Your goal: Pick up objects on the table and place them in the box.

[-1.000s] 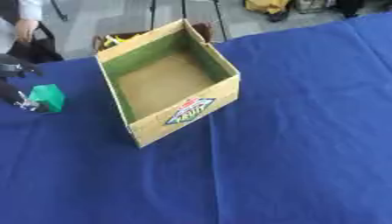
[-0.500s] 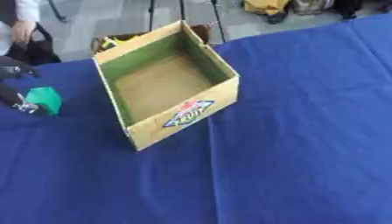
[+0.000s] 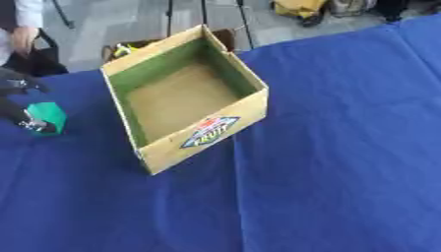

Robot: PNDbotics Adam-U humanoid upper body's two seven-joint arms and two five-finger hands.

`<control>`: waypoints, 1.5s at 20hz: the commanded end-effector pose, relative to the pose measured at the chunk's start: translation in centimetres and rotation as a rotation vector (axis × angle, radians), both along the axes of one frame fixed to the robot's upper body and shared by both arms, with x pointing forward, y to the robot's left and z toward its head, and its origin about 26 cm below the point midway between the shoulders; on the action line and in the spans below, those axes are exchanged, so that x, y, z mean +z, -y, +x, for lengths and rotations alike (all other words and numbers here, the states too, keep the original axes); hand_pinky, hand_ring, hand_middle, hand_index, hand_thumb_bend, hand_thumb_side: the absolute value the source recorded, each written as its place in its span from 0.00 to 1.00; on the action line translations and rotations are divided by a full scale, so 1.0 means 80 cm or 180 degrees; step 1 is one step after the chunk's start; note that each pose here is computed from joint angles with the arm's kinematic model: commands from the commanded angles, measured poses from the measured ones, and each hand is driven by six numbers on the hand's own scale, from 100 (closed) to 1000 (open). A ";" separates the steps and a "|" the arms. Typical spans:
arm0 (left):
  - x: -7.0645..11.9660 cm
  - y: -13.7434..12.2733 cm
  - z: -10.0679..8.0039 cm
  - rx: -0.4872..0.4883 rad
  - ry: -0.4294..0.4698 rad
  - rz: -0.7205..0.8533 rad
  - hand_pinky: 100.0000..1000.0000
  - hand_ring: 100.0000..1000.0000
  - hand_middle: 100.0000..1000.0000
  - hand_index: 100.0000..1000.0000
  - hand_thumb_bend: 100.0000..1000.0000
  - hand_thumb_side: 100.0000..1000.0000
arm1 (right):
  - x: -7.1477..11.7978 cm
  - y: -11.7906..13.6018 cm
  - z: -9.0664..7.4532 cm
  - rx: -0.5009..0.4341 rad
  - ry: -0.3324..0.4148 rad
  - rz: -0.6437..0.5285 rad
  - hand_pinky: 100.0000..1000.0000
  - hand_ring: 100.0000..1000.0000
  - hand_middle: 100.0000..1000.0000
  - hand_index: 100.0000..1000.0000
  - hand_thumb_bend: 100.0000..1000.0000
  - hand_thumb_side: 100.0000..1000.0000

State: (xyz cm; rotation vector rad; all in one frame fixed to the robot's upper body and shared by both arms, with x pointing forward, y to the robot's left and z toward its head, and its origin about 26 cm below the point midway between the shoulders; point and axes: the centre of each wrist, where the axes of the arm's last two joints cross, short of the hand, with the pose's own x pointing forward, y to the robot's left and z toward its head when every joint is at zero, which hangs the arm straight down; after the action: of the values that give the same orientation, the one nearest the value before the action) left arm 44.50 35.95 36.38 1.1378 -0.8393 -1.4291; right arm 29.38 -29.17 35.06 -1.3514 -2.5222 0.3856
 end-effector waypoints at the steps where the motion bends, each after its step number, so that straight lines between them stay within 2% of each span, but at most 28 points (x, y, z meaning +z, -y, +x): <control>1: 0.018 -0.016 -0.009 0.0096 0.0085 0.0032 0.75 0.92 1.00 1.00 0.45 0.55 | 0.014 0.002 -0.008 -0.0004 0.0123 -0.0058 0.79 0.82 0.82 0.82 0.00 1.00; 3: 0.016 -0.017 -0.007 0.0111 0.0059 0.0017 0.74 0.91 1.00 1.00 0.38 0.53 | 0.014 0.002 -0.008 0.0001 0.0129 -0.0055 0.79 0.82 0.82 0.82 0.00 1.00; 5: 0.012 -0.020 -0.006 0.0151 0.0024 0.0024 0.73 0.91 1.00 1.00 0.23 0.50 | 0.015 0.002 -0.008 0.0004 0.0132 -0.0052 0.79 0.82 0.82 0.82 0.00 1.00; 6: 0.010 -0.022 -0.005 0.0179 0.0006 0.0032 0.73 0.91 1.00 1.00 0.22 0.49 | 0.015 0.002 -0.009 0.0003 0.0133 -0.0050 0.79 0.82 0.82 0.82 0.00 1.00; 9: 0.006 -0.026 -0.003 0.0231 -0.0038 0.0034 0.74 0.91 1.00 1.00 0.09 0.46 | 0.014 0.003 -0.009 -0.0014 0.0134 -0.0045 0.79 0.82 0.82 0.82 0.00 1.00; 10: 0.006 -0.026 -0.003 0.0230 -0.0038 0.0031 0.74 0.91 1.00 1.00 0.08 0.46 | 0.014 0.003 -0.009 -0.0016 0.0135 -0.0042 0.79 0.82 0.82 0.82 0.00 1.00; 18: 0.003 -0.026 -0.001 0.0187 -0.0074 0.0028 0.72 0.90 1.00 1.00 0.08 0.45 | 0.015 0.004 -0.009 -0.0020 0.0153 -0.0002 0.79 0.82 0.82 0.82 0.00 0.99; 24: 0.006 -0.020 -0.002 0.0085 -0.0039 -0.0011 0.71 0.87 0.99 1.00 0.17 0.46 | 0.014 0.005 -0.009 -0.0020 0.0137 0.0022 0.79 0.82 0.81 0.82 0.00 0.99; 28: 0.012 -0.018 -0.005 -0.0005 0.0018 -0.0117 0.69 0.83 0.89 1.00 0.22 0.46 | 0.013 0.006 -0.009 -0.0039 0.0113 0.0043 0.79 0.82 0.81 0.82 0.00 0.99; 30: 0.015 -0.017 -0.006 -0.0020 0.0046 -0.0149 0.67 0.80 0.81 0.93 0.22 0.45 | 0.013 0.006 -0.009 -0.0039 0.0110 0.0047 0.79 0.82 0.81 0.82 0.00 0.99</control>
State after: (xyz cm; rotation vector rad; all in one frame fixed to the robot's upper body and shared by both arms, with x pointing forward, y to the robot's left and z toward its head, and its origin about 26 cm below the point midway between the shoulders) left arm 44.88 36.71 35.70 1.0747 -0.8506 -1.4290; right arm 29.31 -29.39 35.18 -1.3492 -2.5198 0.3407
